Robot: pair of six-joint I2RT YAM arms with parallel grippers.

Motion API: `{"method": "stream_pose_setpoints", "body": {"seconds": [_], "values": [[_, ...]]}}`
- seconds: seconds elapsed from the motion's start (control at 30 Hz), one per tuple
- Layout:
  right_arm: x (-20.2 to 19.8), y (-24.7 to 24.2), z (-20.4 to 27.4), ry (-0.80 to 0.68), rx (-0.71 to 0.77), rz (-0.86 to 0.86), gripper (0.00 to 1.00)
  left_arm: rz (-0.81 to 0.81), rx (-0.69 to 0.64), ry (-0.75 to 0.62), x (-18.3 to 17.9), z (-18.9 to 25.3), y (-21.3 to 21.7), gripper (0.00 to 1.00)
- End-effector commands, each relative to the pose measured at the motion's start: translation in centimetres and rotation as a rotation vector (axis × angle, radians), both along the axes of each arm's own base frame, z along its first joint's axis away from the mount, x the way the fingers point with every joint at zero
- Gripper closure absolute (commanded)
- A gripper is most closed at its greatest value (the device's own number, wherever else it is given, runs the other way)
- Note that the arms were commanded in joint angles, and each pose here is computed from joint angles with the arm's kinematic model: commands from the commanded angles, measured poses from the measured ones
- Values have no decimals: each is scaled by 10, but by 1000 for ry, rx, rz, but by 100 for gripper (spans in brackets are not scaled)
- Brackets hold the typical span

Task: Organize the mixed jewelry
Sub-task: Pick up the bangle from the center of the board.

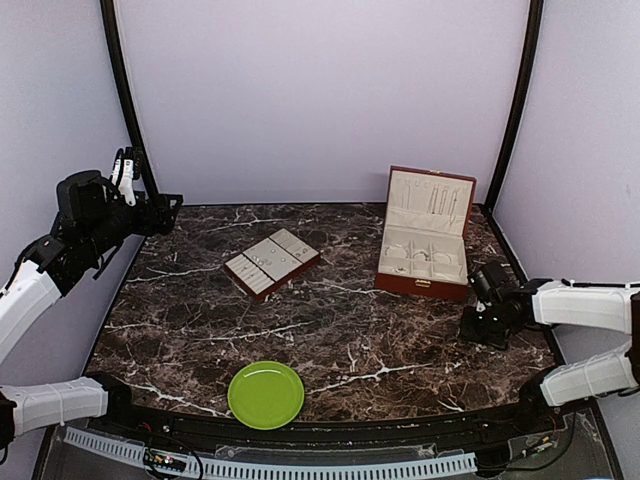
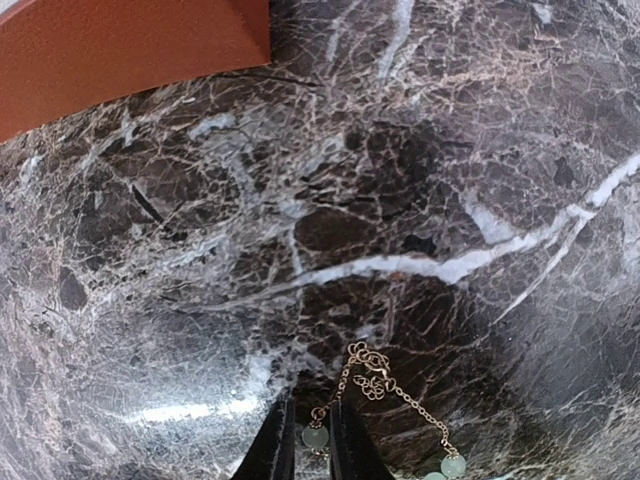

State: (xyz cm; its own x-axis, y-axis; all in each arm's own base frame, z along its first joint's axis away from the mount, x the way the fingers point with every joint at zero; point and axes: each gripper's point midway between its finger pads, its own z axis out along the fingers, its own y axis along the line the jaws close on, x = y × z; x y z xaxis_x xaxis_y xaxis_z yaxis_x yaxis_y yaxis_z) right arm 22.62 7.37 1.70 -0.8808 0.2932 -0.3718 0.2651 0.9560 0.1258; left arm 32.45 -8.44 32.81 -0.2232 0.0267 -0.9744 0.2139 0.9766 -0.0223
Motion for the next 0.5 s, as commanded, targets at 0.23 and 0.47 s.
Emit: {"method": "stream_pose_setpoints", "body": {"seconds": [0.23,0.47], "values": [[-7,-2,0,17,-75,-5,87,-12,-13,-22,-1,6,-2,1],[-10,-3,1,15,-88,-11,86,-13,-15,-26,-2,7,-2,1]]}}
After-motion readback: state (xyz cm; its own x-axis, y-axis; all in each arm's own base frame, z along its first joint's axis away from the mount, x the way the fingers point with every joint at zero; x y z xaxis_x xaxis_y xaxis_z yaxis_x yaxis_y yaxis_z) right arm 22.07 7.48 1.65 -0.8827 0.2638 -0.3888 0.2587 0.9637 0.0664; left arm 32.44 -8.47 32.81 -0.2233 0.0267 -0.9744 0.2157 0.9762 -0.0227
